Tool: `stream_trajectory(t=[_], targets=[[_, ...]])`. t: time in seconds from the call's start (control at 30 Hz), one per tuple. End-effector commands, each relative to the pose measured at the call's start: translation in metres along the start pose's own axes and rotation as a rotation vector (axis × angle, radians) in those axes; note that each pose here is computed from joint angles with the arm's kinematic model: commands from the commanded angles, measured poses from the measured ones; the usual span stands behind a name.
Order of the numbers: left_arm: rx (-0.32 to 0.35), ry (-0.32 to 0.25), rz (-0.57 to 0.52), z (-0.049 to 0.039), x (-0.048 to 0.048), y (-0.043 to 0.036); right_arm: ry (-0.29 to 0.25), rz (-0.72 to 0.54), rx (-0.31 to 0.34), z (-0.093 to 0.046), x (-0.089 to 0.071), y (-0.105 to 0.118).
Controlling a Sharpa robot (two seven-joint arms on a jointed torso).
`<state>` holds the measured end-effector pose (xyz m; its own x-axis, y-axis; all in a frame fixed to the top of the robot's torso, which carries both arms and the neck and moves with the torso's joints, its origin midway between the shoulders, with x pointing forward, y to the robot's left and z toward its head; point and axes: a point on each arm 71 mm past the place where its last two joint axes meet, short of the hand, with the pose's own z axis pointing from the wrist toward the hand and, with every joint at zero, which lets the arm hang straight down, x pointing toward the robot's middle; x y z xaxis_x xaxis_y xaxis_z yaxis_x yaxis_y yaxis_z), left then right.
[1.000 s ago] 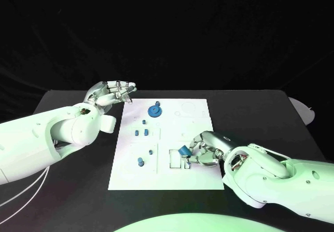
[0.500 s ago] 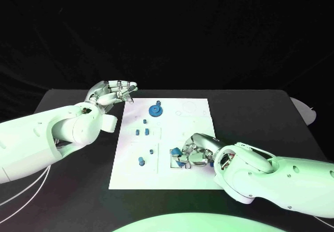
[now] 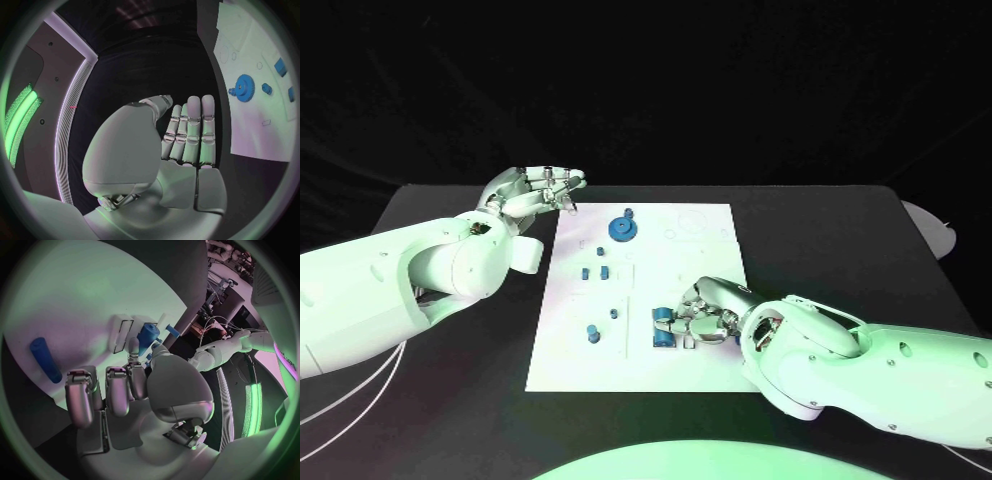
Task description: Assemble the parts on the task board
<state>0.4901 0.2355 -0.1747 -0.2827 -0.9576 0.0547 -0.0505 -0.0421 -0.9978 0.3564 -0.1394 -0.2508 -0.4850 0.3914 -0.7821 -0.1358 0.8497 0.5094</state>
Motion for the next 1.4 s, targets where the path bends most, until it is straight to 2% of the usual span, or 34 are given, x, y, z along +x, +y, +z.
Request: stream_trajectory(t=[0.03,0.57,0.8,0.93,1.13,1.4], targets=[[0.003,0.017,-0.011,0.0001,0.0026,-0.0008,0.004,-0.026,0.001,0.000,0.002,-0.001],[0.001,0.015,-0.011,-0.0003,0.0015,-0.0007,-0.045,-0.040,-0.047,-0.011,-0.005,0.001],[0.000,0.014,-0.010,-0.0003,0.0012,-0.0003,-0.101,-0.033,-0.043,-0.024,-0.023,-0.012],[-0.001,0.014,-0.010,-0.0002,0.0013,0.0002,-0.140,-0.041,-0.019,-0.031,-0.043,-0.029],[-0.002,0.017,-0.011,0.0002,0.0025,0.0006,-0.159,-0.064,0.036,-0.042,-0.058,-0.055],[-0.002,0.022,-0.012,0.0008,0.0040,0.0009,-0.131,-0.082,0.090,-0.049,-0.053,-0.072]])
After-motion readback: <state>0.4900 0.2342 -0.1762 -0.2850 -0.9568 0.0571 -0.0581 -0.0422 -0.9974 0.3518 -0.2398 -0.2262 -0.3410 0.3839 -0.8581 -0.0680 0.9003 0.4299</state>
